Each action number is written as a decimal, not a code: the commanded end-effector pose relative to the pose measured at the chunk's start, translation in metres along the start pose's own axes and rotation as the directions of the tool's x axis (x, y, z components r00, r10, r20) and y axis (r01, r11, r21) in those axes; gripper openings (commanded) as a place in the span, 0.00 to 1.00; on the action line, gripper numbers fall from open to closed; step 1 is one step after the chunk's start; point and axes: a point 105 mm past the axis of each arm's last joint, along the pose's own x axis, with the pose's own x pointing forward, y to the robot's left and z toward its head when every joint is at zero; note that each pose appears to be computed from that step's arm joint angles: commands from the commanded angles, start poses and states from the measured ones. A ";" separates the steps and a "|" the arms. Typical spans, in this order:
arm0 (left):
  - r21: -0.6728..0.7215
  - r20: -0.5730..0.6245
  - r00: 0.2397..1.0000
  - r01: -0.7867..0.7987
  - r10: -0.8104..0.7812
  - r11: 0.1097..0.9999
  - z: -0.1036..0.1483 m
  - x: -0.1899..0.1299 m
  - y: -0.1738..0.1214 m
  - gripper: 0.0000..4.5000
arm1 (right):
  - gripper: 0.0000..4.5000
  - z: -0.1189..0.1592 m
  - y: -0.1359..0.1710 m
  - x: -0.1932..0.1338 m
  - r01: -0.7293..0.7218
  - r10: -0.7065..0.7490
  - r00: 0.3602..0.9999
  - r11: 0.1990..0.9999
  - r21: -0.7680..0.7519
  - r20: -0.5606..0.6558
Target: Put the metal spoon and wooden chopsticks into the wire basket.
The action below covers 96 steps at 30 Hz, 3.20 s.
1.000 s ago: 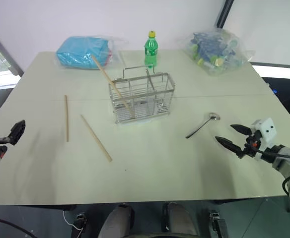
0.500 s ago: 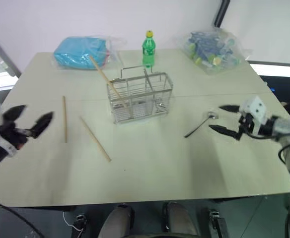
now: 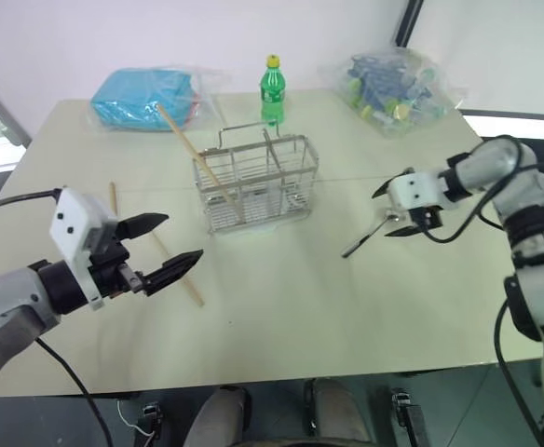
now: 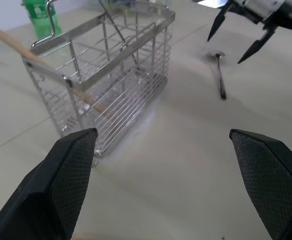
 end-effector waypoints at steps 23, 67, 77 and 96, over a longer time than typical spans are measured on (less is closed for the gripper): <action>0.027 0.112 0.992 -0.067 0.064 0.997 0.033 0.000 -0.002 1.00 | 0.21 -0.008 -0.008 0.025 -0.049 -0.022 0.973 0.953 -0.298 -0.229; 0.066 0.201 0.971 -0.149 0.133 0.987 0.063 -0.006 0.037 1.00 | 0.01 0.156 -0.108 -0.019 0.276 -0.730 0.404 0.672 0.687 0.552; 0.058 0.204 0.965 -0.181 0.166 0.982 0.064 -0.011 0.035 1.00 | 0.63 0.150 -0.113 -0.002 0.293 -0.748 0.420 0.648 0.703 0.514; -0.119 0.017 0.760 -0.643 0.649 0.756 0.013 -0.045 0.142 1.00 | 0.98 0.182 -0.077 -0.154 -0.151 -0.577 0.139 0.791 0.593 0.805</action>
